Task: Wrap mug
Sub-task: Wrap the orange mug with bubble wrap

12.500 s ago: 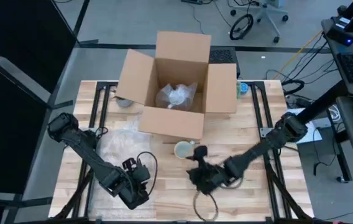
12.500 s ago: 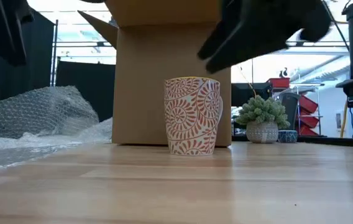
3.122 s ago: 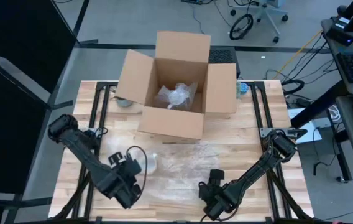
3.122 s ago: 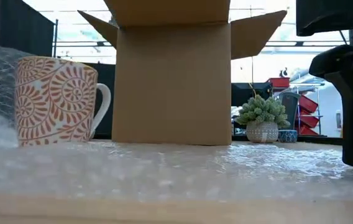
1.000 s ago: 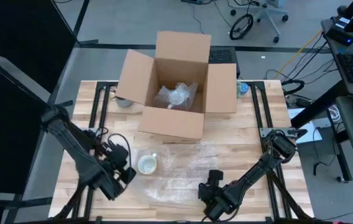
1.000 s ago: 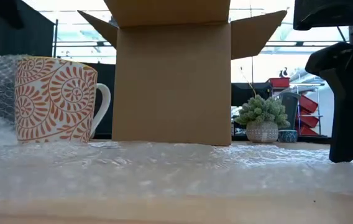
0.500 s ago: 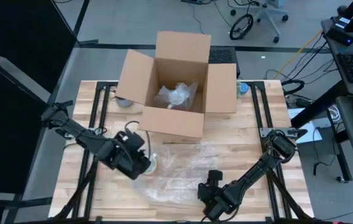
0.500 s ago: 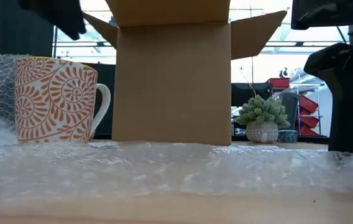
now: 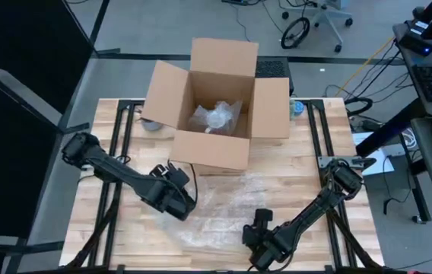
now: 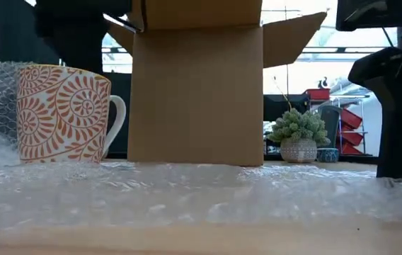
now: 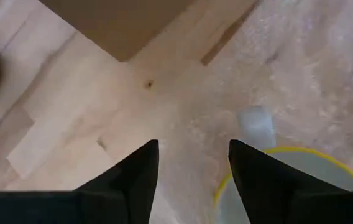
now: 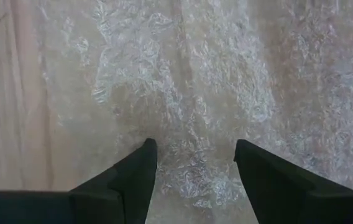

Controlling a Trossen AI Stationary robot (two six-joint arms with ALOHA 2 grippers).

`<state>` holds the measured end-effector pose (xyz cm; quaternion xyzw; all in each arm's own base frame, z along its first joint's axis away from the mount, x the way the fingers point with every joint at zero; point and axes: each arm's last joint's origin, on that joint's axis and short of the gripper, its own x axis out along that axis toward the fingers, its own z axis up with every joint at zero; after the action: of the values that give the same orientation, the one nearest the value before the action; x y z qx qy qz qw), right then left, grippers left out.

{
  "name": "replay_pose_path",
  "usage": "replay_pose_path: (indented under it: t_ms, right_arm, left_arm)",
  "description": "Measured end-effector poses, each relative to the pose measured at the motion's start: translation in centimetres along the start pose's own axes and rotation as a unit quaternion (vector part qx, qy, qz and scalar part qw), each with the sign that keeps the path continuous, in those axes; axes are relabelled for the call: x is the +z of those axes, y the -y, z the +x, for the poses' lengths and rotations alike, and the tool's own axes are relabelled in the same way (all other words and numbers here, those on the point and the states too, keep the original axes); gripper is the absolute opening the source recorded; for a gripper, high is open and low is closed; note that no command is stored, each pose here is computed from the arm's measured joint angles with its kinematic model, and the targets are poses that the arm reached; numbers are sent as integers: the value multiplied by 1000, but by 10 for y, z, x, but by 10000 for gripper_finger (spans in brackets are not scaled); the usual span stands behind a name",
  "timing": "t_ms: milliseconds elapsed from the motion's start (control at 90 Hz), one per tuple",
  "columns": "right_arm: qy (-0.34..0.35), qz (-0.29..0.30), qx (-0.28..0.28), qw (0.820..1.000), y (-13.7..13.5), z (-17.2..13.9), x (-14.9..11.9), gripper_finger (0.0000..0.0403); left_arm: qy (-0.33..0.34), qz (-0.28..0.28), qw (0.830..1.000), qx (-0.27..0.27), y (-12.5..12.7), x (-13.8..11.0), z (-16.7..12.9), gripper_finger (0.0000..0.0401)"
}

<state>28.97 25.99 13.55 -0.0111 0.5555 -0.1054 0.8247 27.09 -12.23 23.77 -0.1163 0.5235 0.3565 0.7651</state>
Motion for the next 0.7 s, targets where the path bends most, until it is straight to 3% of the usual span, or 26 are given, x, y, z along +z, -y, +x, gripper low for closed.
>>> replay_pose_path:
  t_ms: [189, 378, 489, 700]
  right_arm:
    - [0, 0, 0, 1000, 0, 0, 0, 203]
    - [0, -3, 0, 1000, 0, 0, 0, 203]
    - [0, -3, 0, 1000, 0, 0, 0, 203]
    - [0, -3, 0, 1000, 0, 0, 0, 203]
  left_arm:
    - [-19, -9, 999, 41, -7, -1, 3, 183]
    - [-38, -1, 999, 36, -7, -2, 3, 166]
    - [-38, -2, 999, 36, -7, -2, 3, 125]
    - [-45, 11, 998, 32, -7, -3, 3, 12]
